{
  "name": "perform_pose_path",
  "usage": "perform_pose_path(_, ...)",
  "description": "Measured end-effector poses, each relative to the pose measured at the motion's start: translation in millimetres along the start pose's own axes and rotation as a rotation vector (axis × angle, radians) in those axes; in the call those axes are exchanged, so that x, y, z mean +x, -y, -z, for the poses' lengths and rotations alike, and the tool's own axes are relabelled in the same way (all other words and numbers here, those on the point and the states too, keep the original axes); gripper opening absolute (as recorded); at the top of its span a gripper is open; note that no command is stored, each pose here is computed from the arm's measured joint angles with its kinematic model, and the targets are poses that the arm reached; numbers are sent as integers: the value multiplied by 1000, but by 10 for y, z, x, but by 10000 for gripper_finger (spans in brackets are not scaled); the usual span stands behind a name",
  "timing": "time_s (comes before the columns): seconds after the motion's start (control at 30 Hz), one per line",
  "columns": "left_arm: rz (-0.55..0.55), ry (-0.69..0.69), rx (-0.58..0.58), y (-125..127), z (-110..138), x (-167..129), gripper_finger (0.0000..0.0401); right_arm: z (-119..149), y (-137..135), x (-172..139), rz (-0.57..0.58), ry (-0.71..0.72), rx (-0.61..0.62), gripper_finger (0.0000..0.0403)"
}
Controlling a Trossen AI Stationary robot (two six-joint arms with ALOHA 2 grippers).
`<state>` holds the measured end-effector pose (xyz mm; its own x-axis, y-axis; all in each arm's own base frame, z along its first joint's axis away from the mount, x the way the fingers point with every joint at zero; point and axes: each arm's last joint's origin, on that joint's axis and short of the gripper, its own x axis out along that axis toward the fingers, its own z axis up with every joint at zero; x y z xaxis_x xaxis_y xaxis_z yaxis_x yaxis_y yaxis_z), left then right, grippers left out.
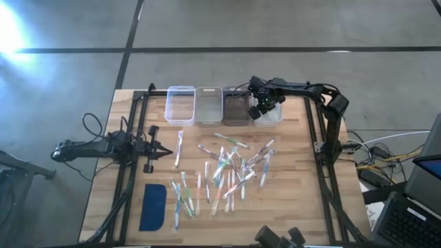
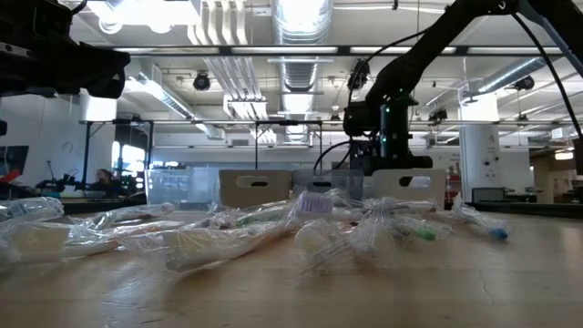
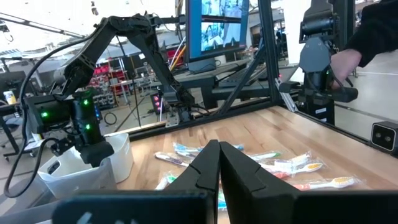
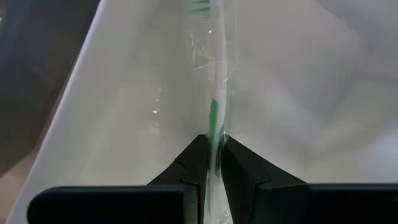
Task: Pick & Place Toothbrushes
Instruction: Put the green toothbrush into the white bin, then put the blue toothbrush into the black transparent bin
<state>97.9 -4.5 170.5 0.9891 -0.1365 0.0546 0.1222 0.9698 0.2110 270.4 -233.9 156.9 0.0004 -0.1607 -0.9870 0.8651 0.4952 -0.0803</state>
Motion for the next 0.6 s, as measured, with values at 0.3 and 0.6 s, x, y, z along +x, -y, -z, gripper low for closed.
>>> perform_pose_path(0.3,-1,0,0,-1,0,0,14,-1,0,-1,0,1,1,80)
perform_pose_path(0.6,-1,0,0,-1,0,0,14,0,2,-12,0,4,2,123)
